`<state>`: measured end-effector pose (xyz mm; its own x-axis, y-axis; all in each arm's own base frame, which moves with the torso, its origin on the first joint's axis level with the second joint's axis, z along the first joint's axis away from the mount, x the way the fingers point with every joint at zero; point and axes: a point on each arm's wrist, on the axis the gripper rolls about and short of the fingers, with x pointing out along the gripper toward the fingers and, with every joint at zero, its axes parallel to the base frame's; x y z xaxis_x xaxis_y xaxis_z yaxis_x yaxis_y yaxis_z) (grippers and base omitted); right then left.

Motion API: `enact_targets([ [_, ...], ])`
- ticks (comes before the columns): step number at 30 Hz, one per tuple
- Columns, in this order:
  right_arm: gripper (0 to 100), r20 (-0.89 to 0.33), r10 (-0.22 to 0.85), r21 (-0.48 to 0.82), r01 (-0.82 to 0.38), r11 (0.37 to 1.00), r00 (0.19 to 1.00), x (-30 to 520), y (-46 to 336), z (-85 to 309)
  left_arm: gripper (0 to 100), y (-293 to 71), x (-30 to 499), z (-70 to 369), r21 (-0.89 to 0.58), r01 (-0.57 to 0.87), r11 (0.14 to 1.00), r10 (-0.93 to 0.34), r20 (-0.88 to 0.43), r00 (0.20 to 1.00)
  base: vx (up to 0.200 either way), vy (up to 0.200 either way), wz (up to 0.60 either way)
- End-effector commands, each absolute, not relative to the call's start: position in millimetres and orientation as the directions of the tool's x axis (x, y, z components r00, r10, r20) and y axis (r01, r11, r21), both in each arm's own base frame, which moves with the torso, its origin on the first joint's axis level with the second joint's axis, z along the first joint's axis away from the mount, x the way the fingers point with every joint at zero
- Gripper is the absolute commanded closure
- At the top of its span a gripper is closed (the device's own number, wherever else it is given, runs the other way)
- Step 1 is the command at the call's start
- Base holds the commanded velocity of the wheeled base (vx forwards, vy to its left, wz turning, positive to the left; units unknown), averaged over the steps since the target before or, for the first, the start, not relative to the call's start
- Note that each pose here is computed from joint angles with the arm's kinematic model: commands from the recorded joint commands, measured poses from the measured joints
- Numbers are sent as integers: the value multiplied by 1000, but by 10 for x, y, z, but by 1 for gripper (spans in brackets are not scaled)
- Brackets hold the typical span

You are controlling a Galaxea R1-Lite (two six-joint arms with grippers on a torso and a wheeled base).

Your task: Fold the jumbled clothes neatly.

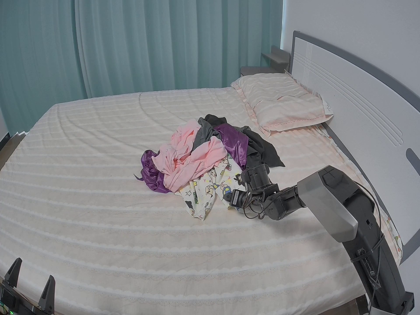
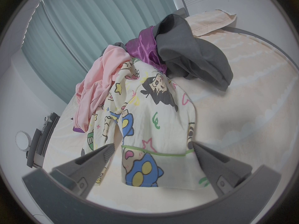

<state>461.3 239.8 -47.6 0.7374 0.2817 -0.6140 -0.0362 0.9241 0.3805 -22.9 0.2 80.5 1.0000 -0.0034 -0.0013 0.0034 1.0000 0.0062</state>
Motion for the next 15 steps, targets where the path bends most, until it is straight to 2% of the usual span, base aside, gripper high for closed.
enact_targets([
  [1, 100, -603, 292, 383, -52, 922, 742, 4627, 2458, -459, 0, 2, -230, 760, 6, 3, 1000, -3, 0, 1000, 0, 0, 0],
  [12, 100, -618, 272, 361, -42, 932, 737, 4609, 2401, -432, 0, 2, -230, 760, 6, 3, 1000, -3, 0, 1000, 0, 0, 0],
  [14, 100, -617, 273, 373, -32, 927, 738, 4584, 2371, -360, 0, 2, -230, 760, 6, 3, 1000, -3, 0, 1000, 0, 0, 0],
  [15, 100, -625, 284, 402, -12, 916, 727, 4487, 2307, -204, 0, 2, -230, 760, 6, 3, 1000, -3, 0, 1000, 0, 0, 0],
])
